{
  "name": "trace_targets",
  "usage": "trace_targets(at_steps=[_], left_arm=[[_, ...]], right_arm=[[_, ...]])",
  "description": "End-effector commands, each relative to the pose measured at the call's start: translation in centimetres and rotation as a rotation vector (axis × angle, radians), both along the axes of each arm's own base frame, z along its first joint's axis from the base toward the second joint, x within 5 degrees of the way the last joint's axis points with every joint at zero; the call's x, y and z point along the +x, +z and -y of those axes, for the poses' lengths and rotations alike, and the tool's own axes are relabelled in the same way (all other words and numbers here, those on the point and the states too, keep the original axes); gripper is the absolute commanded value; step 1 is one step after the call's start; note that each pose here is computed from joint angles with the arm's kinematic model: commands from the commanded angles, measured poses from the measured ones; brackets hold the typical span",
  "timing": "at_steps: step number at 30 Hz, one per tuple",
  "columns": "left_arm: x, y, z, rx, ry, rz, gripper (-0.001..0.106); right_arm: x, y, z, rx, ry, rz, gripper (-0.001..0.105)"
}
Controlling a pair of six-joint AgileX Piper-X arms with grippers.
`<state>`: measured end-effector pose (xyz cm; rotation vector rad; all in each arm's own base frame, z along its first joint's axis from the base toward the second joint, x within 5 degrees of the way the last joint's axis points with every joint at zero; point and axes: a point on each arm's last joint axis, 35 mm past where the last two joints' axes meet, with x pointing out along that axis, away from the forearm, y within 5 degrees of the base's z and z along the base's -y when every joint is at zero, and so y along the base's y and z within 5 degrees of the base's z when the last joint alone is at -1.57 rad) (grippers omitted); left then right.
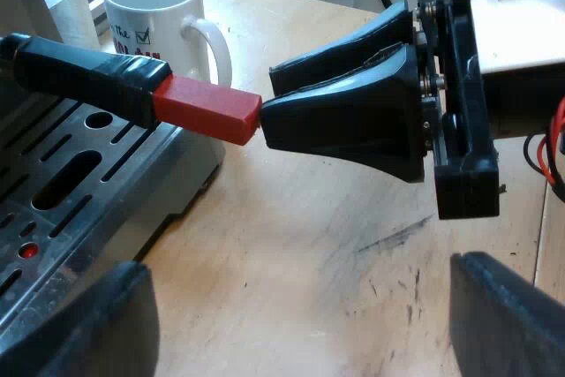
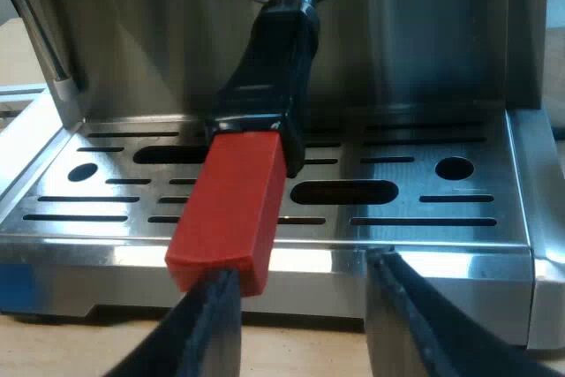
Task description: Grind coffee beans and then tamp
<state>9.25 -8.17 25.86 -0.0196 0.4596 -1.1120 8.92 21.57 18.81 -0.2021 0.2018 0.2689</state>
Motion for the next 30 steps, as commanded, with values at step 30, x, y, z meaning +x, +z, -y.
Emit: trace_targets(at_steps=[30], left_arm=[[0.0, 0.2, 0.1, -0.009, -0.007, 0.023, 0.070]], right_arm=[[-4.4, -0.5, -0.1, -0.158, 0.078, 0.044, 0.036]])
